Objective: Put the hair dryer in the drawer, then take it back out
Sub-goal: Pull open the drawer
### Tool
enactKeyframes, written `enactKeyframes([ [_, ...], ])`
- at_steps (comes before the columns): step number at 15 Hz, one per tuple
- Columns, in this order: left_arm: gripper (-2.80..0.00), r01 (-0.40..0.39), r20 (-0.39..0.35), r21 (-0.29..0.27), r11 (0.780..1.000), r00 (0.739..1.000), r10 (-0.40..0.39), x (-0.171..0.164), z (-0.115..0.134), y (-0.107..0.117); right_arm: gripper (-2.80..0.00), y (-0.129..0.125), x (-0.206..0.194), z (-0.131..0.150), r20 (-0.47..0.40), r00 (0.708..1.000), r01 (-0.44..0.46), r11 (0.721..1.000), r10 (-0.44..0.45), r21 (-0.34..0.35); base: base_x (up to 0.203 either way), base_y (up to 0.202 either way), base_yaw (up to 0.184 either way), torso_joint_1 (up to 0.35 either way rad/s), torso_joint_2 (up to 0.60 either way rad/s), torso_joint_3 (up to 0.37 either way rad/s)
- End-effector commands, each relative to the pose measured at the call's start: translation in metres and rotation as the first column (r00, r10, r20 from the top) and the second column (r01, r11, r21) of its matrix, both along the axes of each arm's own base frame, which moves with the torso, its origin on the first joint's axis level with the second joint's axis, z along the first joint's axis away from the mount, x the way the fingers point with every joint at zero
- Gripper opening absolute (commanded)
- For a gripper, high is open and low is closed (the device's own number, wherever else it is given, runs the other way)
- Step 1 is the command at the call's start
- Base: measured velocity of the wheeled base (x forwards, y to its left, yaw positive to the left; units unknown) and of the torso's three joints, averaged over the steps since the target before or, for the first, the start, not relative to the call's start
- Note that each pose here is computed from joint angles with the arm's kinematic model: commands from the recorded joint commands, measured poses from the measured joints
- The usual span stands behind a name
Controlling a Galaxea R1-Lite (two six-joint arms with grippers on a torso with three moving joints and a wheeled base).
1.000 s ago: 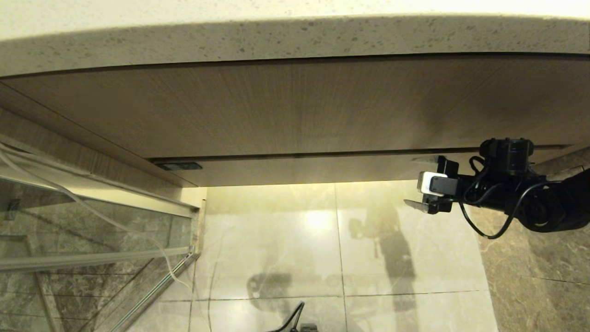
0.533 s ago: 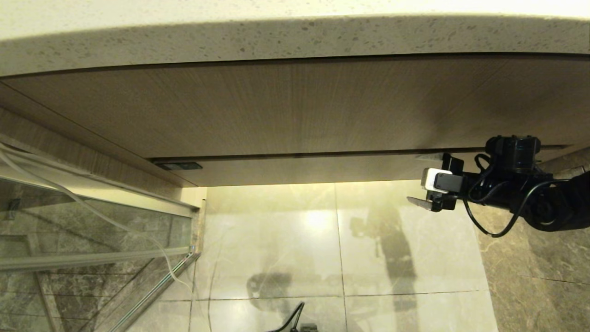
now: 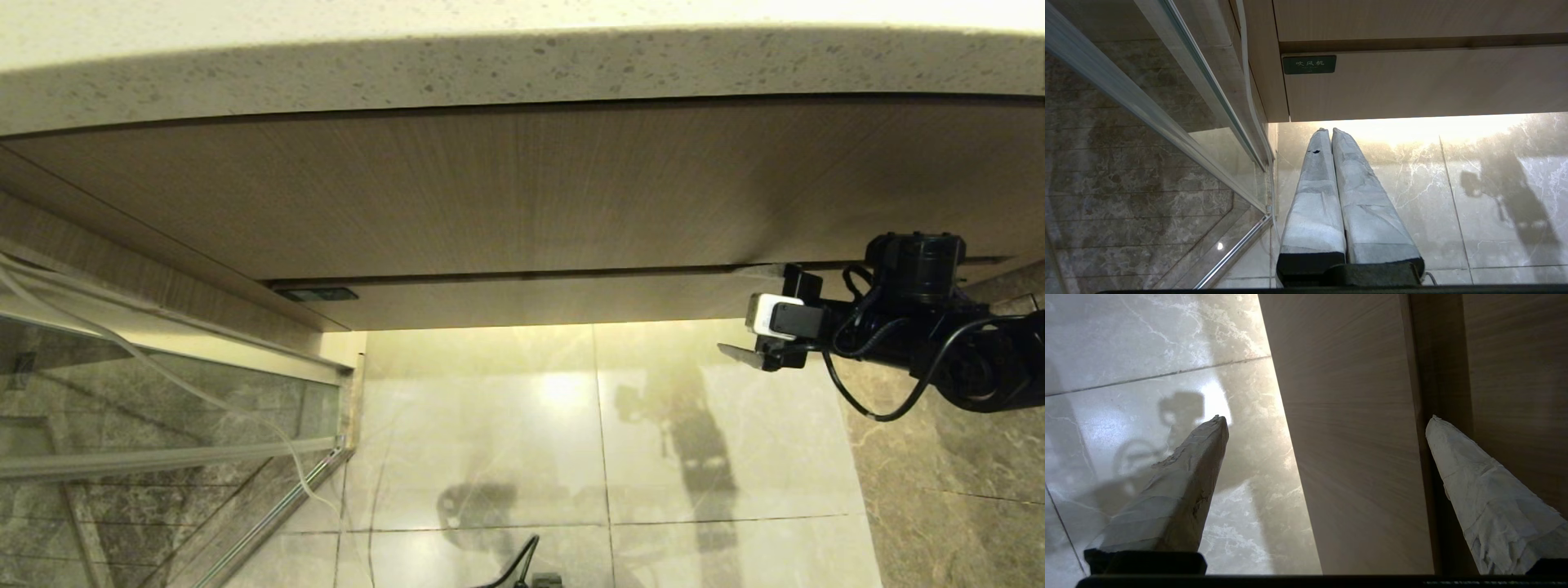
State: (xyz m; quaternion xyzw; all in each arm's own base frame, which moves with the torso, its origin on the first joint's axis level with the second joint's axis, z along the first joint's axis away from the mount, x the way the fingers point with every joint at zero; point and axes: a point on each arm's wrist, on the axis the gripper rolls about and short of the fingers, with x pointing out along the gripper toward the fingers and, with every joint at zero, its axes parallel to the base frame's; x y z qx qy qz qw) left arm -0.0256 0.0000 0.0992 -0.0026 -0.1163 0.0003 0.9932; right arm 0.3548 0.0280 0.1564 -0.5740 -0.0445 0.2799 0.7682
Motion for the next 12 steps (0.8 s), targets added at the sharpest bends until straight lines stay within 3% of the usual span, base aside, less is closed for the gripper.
enactKeyframes([
  [1, -2.80, 0.000, -0.038, 0.000, 1.000, 0.999, 0.000, 0.004, -0.011, 0.000, 0.00, 0.002, 0.002, 0.000, 0.017, 1.000, -0.009, 1.000, 0.009, -0.006, 0.000, 0.000, 0.000, 0.000, 0.00, 0.000],
  [12, -2.80, 0.000, -0.038, -0.001, 1.000, 0.999, 0.000, 0.004, -0.011, 0.000, 0.00, 0.006, 0.025, -0.003, 0.104, 0.994, 0.014, 1.000, -0.014, 0.006, 0.000, 0.000, 0.000, 0.000, 0.00, 0.000],
])
